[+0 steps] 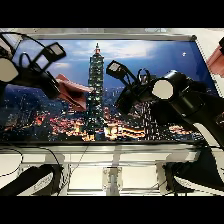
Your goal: Fold the clothes and pants, and hang the long-sleeved shirts on hangers.
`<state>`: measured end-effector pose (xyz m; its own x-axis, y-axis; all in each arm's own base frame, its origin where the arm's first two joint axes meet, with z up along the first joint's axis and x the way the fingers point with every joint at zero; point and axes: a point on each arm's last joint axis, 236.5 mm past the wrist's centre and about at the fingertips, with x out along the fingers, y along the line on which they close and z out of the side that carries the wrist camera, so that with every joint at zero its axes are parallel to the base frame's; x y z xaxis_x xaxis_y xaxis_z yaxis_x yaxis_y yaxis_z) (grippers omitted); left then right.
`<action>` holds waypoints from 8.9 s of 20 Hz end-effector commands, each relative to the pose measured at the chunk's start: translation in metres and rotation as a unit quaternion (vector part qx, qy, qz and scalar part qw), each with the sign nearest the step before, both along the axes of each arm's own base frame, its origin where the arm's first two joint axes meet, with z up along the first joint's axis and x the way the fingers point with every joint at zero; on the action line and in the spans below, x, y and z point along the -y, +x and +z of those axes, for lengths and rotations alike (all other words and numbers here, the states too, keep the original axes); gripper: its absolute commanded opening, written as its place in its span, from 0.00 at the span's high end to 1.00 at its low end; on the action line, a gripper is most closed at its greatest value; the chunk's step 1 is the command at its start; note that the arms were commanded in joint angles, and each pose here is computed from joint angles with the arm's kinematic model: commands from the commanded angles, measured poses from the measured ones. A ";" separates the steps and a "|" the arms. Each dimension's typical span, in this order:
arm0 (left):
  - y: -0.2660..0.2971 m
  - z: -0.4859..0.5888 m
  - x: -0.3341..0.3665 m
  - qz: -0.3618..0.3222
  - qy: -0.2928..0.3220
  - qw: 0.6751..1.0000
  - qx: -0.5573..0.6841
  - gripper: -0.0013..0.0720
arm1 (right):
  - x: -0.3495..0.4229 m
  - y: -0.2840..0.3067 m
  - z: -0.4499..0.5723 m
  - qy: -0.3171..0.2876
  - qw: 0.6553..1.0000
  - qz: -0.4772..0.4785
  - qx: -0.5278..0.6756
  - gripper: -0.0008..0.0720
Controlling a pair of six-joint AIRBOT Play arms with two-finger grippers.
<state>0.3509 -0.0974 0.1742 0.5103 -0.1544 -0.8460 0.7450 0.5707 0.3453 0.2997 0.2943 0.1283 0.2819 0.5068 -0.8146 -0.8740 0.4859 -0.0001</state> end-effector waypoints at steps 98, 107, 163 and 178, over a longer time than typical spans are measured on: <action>0.086 -0.058 0.005 0.196 -0.033 0.980 0.022 0.96 | 0.061 0.134 -0.023 0.054 0.979 -0.181 -0.077 0.98; 0.018 -0.148 -0.069 0.194 0.028 0.978 -0.066 0.96 | 0.045 0.032 -0.108 -0.025 0.964 -0.111 -0.240 0.98; -0.070 -0.161 -0.156 0.444 -0.154 0.879 -0.085 0.33 | -0.008 -0.001 -0.255 0.083 0.836 -0.246 -0.484 0.42; -0.070 -0.161 -0.156 0.444 -0.154 0.879 -0.083 0.33 | 0.154 0.102 -0.028 0.114 0.891 -0.310 -0.311 0.98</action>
<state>0.2814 0.0587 0.0133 0.4191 0.0065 -0.9079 -0.0156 0.9999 -0.0001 0.3911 0.2221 0.0526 -0.0302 0.6942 -0.7191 -0.2761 0.6857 0.6735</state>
